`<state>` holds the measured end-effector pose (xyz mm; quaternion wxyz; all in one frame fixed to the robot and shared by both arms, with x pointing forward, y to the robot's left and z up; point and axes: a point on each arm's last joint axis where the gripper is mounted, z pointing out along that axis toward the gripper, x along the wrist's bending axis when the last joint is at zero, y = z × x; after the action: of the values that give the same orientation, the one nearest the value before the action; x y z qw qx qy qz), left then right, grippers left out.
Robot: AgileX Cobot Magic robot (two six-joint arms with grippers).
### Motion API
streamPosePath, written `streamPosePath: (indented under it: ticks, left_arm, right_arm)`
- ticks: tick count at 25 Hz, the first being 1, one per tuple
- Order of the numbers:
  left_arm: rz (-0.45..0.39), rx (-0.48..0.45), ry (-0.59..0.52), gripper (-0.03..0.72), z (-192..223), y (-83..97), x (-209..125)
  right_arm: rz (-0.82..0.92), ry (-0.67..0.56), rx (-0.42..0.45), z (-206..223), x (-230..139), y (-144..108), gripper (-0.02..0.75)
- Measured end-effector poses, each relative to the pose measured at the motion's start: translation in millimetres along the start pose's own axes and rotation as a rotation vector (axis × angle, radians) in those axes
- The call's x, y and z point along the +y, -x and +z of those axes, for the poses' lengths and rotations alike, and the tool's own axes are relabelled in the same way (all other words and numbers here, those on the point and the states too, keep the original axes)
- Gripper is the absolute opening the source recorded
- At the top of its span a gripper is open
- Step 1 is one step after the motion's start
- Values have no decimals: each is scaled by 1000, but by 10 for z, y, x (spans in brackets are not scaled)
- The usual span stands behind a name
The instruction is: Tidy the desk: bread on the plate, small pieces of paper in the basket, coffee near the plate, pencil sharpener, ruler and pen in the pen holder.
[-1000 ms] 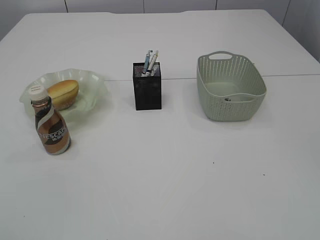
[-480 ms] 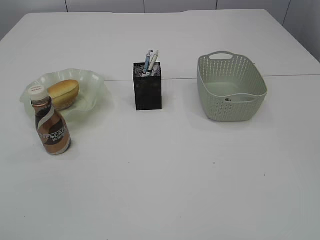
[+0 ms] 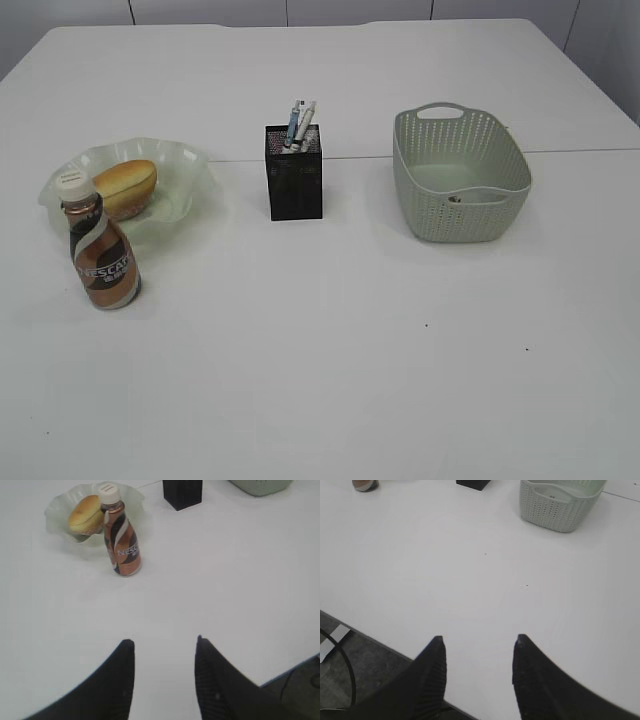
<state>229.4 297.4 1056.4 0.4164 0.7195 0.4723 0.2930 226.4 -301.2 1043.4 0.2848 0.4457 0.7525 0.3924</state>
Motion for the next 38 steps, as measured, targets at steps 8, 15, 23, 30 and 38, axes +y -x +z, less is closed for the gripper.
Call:
streamPosePath:
  ticks: [8, 15, 23, 30, 38]
  left_arm:
    - [-44, 80, -1, 281, 5, 7, 4]
    - [-74, 136, -3, 278, 9, 11, 6]
    - [-76, 138, -3, 265, 9, 11, 7]
    - [-76, 138, -2, 260, 9, 11, 7]
    - [-75, 138, -1, 255, 9, 11, 9]
  right_arm:
    - [107, -16, -174, 8, 7, -21, 326]
    - [116, -16, -191, 9, 9, -21, 326]
    - [116, -16, -191, 9, 9, -21, 326]
    - [116, -14, -192, 9, 11, -20, 326]
    - [116, -13, -192, 9, 12, -20, 326]
